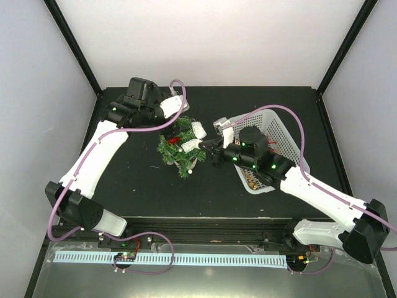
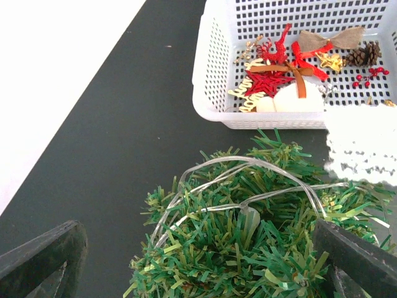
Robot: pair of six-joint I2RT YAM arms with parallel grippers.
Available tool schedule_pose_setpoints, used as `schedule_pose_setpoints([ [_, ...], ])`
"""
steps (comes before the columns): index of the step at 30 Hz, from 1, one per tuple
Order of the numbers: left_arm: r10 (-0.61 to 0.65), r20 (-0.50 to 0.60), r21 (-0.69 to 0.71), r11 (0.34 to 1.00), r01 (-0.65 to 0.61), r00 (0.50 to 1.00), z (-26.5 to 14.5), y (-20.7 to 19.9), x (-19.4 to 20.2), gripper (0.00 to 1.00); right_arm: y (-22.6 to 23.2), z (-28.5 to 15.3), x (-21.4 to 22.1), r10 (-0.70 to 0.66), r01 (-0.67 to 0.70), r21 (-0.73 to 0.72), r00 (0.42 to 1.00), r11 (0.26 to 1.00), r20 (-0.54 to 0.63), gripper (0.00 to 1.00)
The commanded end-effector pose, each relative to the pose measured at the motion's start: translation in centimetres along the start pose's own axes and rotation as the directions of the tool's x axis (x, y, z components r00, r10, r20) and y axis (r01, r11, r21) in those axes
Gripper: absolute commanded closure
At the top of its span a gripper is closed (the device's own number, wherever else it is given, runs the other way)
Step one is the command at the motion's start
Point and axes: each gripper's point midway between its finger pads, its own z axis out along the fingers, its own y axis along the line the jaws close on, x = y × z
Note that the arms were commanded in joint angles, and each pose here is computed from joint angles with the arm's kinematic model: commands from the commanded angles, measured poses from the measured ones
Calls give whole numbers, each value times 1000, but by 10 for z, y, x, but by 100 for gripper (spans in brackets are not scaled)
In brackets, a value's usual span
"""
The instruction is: Decorate the small christmas tree
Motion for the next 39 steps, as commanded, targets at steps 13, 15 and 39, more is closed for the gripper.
schedule_pose_setpoints([
  [13, 19, 96, -126, 992, -7, 995, -39, 15, -33, 1, 3, 32, 12, 60, -61, -58, 998, 996, -18, 99],
  [15, 16, 106, -137, 991, -1, 994, -43, 16, -36, 1, -3, 38, 17, 75, -76, -37, 997, 996, -28, 99],
  [39, 1, 185, -103, 995, 18, 983, -65, -15, -33, 1, -26, 57, 39, 105, -101, 49, 991, 994, -78, 99],
])
